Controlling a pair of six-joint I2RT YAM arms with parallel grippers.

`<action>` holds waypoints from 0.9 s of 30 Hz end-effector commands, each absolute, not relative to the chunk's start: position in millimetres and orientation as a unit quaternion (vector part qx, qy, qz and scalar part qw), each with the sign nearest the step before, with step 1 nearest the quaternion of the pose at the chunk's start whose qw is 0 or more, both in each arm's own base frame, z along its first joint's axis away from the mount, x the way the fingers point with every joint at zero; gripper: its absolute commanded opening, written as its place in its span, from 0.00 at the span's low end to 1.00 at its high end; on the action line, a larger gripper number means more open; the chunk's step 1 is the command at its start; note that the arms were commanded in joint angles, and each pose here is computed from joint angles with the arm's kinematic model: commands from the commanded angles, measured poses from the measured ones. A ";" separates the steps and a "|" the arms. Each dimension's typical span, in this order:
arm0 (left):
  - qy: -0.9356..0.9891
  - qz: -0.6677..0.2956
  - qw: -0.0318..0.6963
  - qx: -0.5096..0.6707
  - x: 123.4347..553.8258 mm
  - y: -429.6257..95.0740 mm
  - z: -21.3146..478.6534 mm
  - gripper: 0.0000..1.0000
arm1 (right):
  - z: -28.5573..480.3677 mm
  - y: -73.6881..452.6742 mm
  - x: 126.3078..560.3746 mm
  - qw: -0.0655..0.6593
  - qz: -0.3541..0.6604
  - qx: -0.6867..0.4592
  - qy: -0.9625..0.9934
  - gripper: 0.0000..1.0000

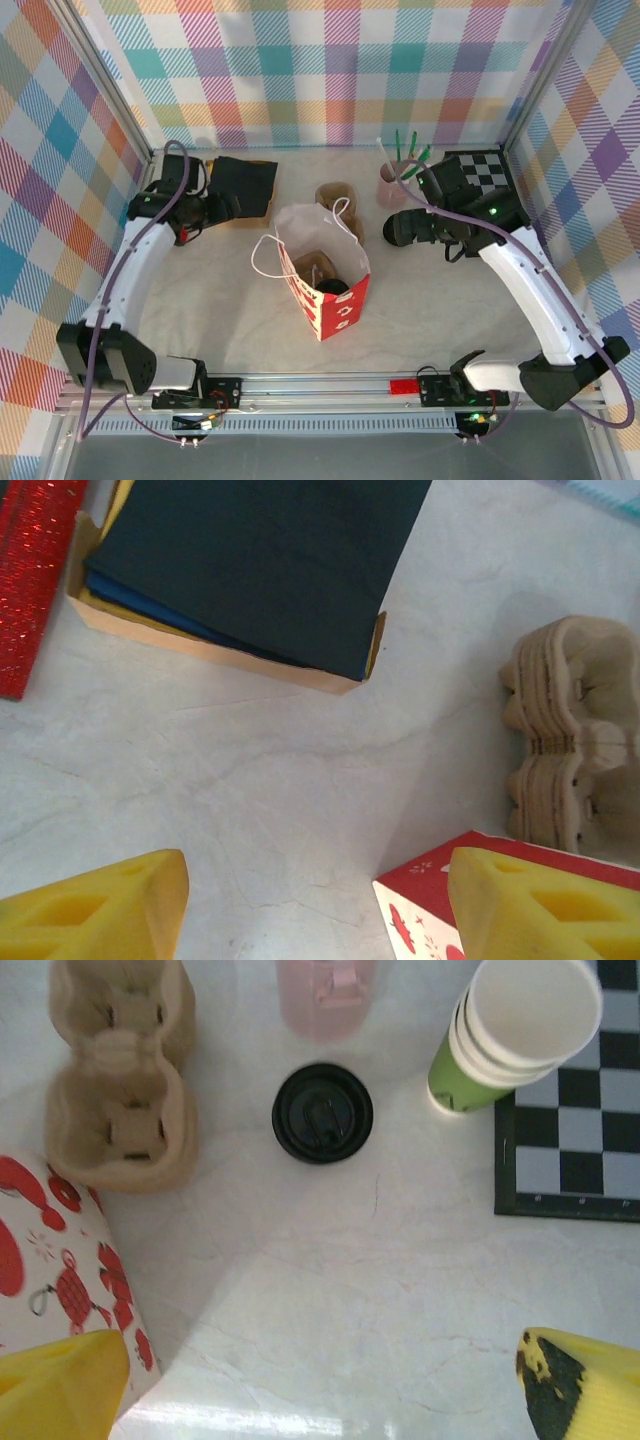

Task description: Pack the takeout coffee

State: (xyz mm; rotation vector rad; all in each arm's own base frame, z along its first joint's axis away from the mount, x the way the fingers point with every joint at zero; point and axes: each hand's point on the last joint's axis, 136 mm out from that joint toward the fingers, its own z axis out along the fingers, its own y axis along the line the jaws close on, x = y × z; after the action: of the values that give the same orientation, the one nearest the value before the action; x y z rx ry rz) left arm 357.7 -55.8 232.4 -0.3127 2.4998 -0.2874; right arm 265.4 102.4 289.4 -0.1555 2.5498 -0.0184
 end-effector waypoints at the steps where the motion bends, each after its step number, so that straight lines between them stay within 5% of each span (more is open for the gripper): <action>1: 0.939 -0.088 0.315 -0.104 379.4 -59.2 236.0 0.68 | 289.4 97.6 263.9 0.295 0.007 -0.043 0.955 0.99; 27: 0.953 -0.027 0.294 -0.070 532.6 -96.7 156.9 0.65 | 223.3 95.7 274.2 0.239 0.029 -0.027 0.970 0.99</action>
State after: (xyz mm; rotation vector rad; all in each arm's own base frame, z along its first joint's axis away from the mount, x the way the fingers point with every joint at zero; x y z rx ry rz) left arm 522.4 -96.6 156.0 -0.2198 2.5498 -0.1230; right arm 268.0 90.4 229.1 -0.0647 2.6554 0.0469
